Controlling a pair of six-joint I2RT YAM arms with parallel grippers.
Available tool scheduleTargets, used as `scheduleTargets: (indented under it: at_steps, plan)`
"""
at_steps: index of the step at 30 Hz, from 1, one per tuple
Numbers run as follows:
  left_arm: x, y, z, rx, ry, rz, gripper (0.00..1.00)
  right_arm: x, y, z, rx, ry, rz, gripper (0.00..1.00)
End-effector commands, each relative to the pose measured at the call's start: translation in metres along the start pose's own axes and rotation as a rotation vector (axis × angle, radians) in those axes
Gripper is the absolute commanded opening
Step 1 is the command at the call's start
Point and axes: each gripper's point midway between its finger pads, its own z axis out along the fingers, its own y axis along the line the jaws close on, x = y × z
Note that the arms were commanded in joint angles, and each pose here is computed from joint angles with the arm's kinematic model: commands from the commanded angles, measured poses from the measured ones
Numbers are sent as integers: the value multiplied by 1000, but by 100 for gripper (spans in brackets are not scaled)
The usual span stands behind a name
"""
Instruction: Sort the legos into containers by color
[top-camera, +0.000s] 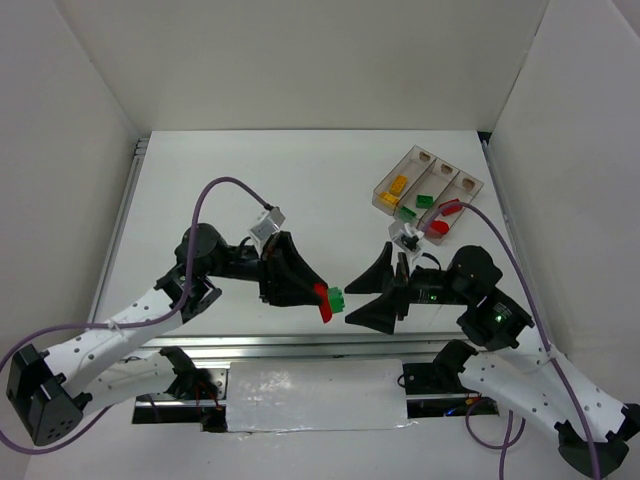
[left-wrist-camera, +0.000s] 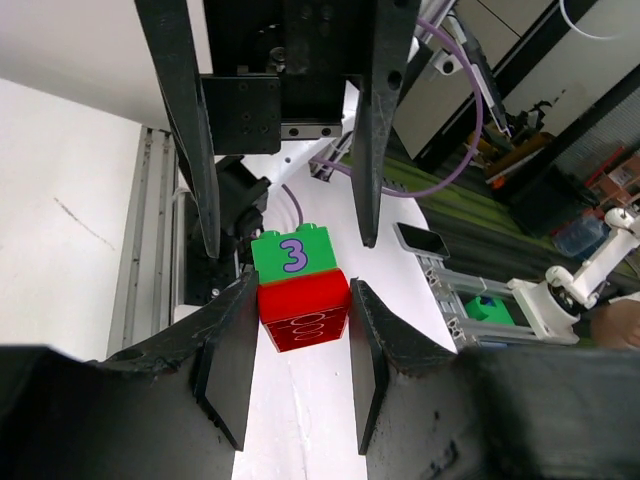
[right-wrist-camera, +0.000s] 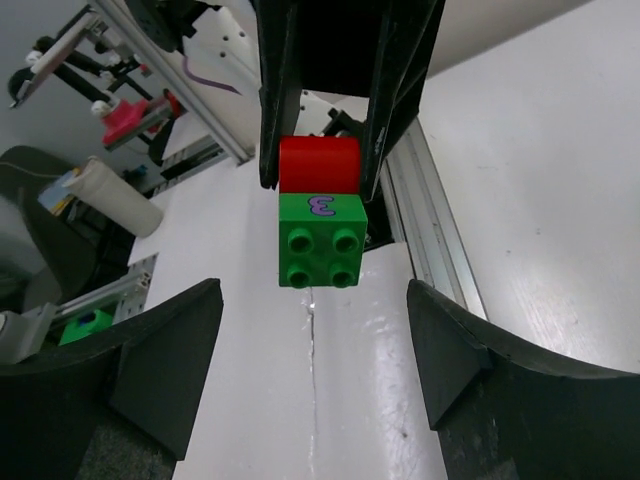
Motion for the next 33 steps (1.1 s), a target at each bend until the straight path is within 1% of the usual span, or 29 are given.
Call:
scheduleTargets:
  at_steps: [1,2,3,7,8,10,11,12,13,14,15,20,24,29,31,32,33]
  plan:
    - [-9,-27,-3,104,-23,117,0,-13,13,8,-100,-23,-8,81]
    - [-8,-26,-3,99,-22,115,0,-11,14,10,-116,-12,7,80]
    - [-8,-25,-3,95,-21,116,0,-14,14,14,-139,-17,20,77]
    - [-5,-24,-1,103,-9,113,0,-17,11,21,-150,-26,48,75]
    - [-5,-23,0,101,-6,111,0,-18,10,22,-151,-29,51,67]
    - [-3,-21,0,92,-3,109,0,-21,12,24,-161,-34,55,53]
    - [-4,-20,0,88,-4,110,0,-21,12,25,-162,-32,59,39]
    - [-4,-20,0,84,-4,120,0,-21,11,26,-164,-29,63,31]
    - [-2,-18,0,74,0,110,0,-20,10,26,-164,-27,62,14]
    - [-4,-18,0,68,-3,125,0,-18,8,27,-157,-18,68,6]
    - [-2,-15,0,55,7,111,0,-17,7,27,-153,-15,69,0]
    - [-2,-7,-3,-10,13,132,0,-4,4,21,-145,-1,11,0]
    - [-2,-4,-6,-57,12,138,0,1,-5,15,-90,-19,-35,0]
    - [-2,2,-10,-107,-3,135,0,1,-17,6,-22,-39,-48,0]
    - [-2,3,-11,-119,-4,130,0,-2,-25,4,14,-53,-50,0]
    - [0,4,-12,-122,-1,127,0,2,-32,3,41,-40,-34,0]
    - [-2,6,-13,-143,-9,124,0,-1,-46,2,113,-60,-22,0]
